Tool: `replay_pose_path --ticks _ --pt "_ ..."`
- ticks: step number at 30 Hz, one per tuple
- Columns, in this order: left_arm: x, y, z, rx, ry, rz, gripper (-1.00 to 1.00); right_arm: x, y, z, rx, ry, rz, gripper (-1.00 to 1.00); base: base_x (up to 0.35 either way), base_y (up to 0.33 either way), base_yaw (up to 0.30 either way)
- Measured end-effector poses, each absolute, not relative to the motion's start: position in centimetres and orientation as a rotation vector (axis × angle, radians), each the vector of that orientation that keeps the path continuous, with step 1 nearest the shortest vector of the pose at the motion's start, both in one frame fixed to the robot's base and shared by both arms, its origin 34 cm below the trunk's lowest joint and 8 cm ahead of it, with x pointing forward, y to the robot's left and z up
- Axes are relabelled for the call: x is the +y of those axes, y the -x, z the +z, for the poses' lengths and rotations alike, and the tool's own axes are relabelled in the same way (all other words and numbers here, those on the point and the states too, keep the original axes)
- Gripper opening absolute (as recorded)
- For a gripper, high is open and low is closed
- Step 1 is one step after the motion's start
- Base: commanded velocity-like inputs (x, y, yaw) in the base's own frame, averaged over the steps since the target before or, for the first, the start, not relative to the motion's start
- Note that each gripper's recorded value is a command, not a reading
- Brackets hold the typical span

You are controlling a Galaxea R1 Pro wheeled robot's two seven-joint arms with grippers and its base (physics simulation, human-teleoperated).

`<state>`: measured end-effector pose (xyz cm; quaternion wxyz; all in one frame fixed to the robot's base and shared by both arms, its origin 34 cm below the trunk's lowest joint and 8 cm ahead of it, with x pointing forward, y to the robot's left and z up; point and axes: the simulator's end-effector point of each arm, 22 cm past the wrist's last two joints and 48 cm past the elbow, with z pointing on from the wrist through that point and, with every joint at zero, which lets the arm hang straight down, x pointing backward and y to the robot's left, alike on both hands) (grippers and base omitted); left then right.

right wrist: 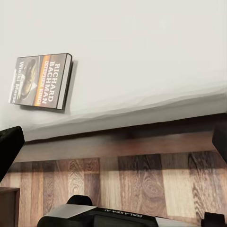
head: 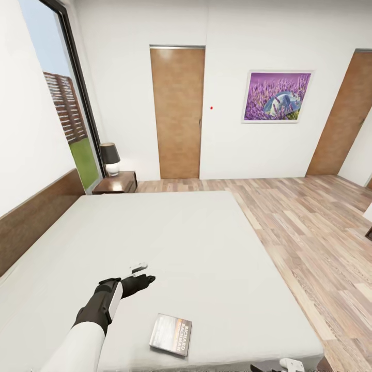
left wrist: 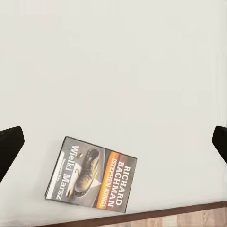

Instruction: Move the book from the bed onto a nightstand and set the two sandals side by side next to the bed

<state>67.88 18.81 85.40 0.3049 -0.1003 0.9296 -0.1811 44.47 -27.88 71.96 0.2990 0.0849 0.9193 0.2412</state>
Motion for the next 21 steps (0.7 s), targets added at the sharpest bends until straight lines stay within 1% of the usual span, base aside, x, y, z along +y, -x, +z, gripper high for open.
replay_pose_path --ticks 21 --pt "18.4 -67.3 83.6 2.49 0.267 -0.503 1.0 -27.5 -43.3 70.7 2.479 -0.236 0.646 1.0 0.0 0.0 0.0"
